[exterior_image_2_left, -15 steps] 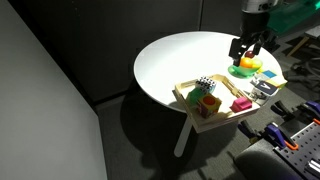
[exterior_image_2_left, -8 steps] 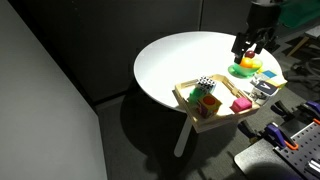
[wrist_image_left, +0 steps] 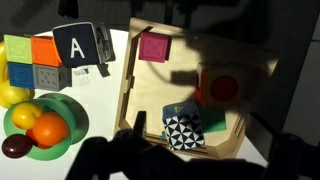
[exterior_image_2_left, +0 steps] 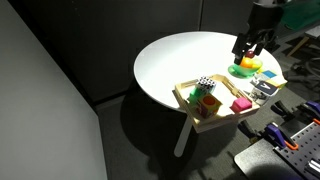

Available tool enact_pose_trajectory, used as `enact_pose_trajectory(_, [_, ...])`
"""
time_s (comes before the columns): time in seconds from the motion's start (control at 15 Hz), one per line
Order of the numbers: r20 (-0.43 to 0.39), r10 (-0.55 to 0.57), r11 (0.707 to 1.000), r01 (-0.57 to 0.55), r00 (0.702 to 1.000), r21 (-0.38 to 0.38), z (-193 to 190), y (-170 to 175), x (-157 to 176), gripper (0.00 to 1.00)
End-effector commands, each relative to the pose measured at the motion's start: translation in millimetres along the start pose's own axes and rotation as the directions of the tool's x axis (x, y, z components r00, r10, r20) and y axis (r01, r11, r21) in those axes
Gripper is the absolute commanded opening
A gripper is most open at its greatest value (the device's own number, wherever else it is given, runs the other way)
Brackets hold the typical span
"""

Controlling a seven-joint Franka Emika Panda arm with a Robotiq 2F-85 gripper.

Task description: Move one black and white soft block from the table to the tray

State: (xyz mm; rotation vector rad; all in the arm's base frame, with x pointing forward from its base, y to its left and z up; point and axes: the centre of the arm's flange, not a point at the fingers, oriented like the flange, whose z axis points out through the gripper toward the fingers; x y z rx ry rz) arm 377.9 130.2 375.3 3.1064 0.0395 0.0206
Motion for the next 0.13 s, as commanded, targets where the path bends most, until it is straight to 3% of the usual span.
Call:
enact_pose_trajectory(0.0, [0.0, 0.0, 1.0, 0.0, 1.0, 0.0, 0.1, 0.0, 0.0, 1.0])
enact_pose_trajectory(0.07, [0.001, 0.0, 1.0, 0.0, 1.0, 0.0, 0.2, 0.1, 0.1, 1.0])
